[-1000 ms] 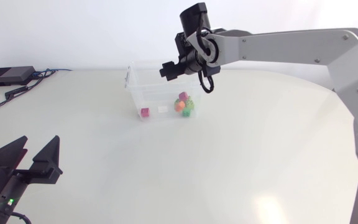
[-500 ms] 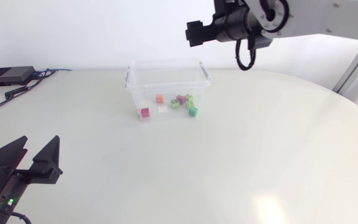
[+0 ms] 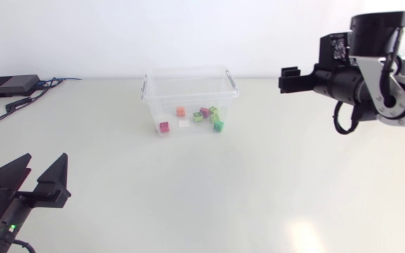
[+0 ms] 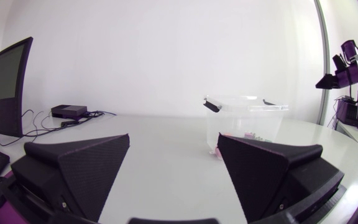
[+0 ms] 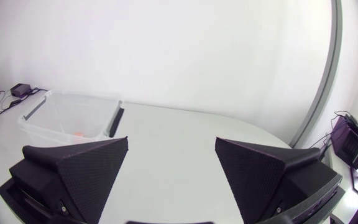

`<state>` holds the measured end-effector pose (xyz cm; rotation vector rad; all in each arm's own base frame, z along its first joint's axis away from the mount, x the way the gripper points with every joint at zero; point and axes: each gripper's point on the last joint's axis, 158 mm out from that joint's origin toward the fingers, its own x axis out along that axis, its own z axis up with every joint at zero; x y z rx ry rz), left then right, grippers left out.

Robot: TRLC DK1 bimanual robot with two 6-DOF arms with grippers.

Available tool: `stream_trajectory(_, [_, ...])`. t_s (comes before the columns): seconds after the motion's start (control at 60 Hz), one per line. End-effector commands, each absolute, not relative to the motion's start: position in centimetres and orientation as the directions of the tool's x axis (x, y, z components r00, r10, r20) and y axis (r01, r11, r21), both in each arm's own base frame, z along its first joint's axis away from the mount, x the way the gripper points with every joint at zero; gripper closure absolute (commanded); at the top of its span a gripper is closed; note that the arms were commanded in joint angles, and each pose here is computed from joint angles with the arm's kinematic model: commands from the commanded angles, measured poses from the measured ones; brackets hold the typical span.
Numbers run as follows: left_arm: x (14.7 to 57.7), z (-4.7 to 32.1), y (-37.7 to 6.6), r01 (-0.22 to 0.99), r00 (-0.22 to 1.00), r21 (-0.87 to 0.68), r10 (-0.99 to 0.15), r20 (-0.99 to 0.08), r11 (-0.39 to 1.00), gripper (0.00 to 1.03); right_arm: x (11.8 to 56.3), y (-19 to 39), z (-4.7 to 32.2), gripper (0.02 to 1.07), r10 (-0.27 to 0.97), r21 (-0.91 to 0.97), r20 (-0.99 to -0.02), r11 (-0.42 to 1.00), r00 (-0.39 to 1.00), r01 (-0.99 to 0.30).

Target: Place the duplo bricks in the container

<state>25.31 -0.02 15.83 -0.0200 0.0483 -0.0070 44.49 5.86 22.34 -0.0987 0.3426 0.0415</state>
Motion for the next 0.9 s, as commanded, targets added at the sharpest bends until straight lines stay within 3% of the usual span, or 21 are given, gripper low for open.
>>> stream_trajectory(0.0, [25.3,15.0,-0.1,0.008,0.998,-0.017,-0.009,-0.062,1.0,0.04,43.1,3.5,21.4,0.06,-0.025,-0.137,-0.325,0.99,0.945,-0.021])
stream_trajectory(0.367, [25.3,15.0,-0.1,0.01,0.998,-0.017,-0.011,-0.064,1.0,0.04,35.3,-1.2,16.6,0.06,-0.11,-0.224,-0.281,0.973,0.953,0.046])
stream_trajectory(0.883, [25.3,15.0,-0.1,0.008,0.998,-0.015,-0.009,-0.062,1.0,0.04,28.4,-1.7,15.2,0.06,-0.102,-0.206,-0.202,0.977,0.974,0.06])
